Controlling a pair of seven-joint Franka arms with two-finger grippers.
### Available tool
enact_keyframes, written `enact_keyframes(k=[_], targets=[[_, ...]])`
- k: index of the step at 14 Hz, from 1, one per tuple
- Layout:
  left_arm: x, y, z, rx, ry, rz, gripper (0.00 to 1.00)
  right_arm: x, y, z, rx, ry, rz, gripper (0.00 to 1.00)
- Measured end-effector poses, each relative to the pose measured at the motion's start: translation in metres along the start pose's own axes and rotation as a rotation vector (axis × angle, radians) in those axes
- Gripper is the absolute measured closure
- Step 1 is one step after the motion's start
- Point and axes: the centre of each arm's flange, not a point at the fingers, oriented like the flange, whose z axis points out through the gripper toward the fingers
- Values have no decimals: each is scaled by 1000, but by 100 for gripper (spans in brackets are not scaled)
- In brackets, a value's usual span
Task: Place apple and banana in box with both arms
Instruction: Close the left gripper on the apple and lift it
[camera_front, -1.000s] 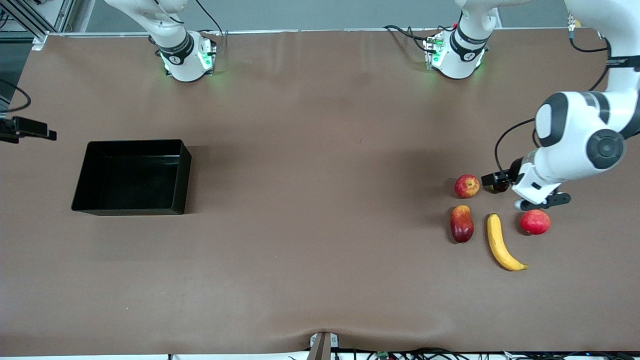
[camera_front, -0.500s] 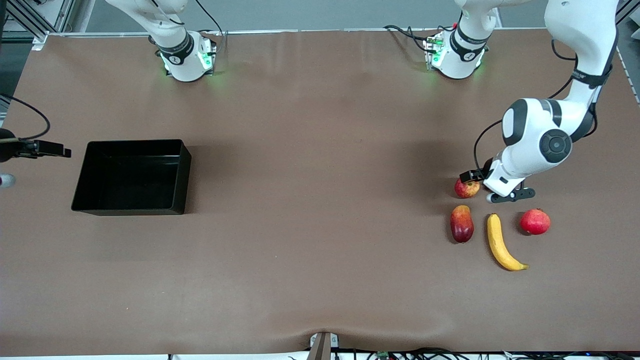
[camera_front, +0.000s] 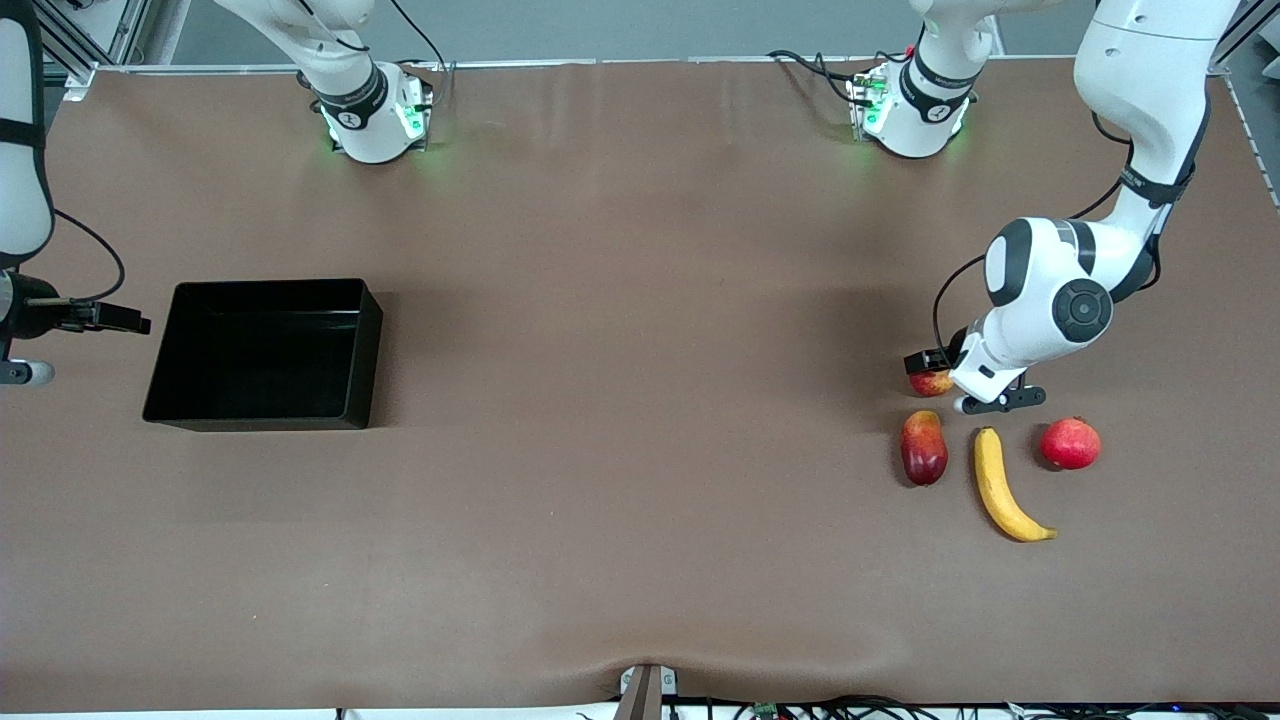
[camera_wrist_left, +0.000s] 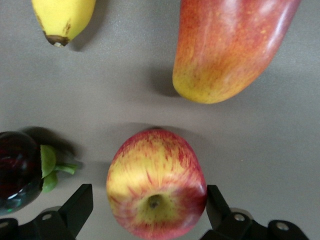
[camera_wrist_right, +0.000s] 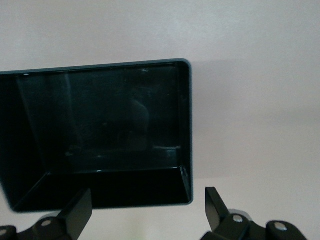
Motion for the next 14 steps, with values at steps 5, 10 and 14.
enact_keyframes(k=[5,10,14], targets=[[6,0,10,-3,-12,-4,14,3,33,84,-18,51,-13,0],[18,3,-10,-12,30,-44,25,14,54,140,-21,46,-27,0],[24,11,-96,5,35,-90,25,14,58,157,-16,29,-22,29]])
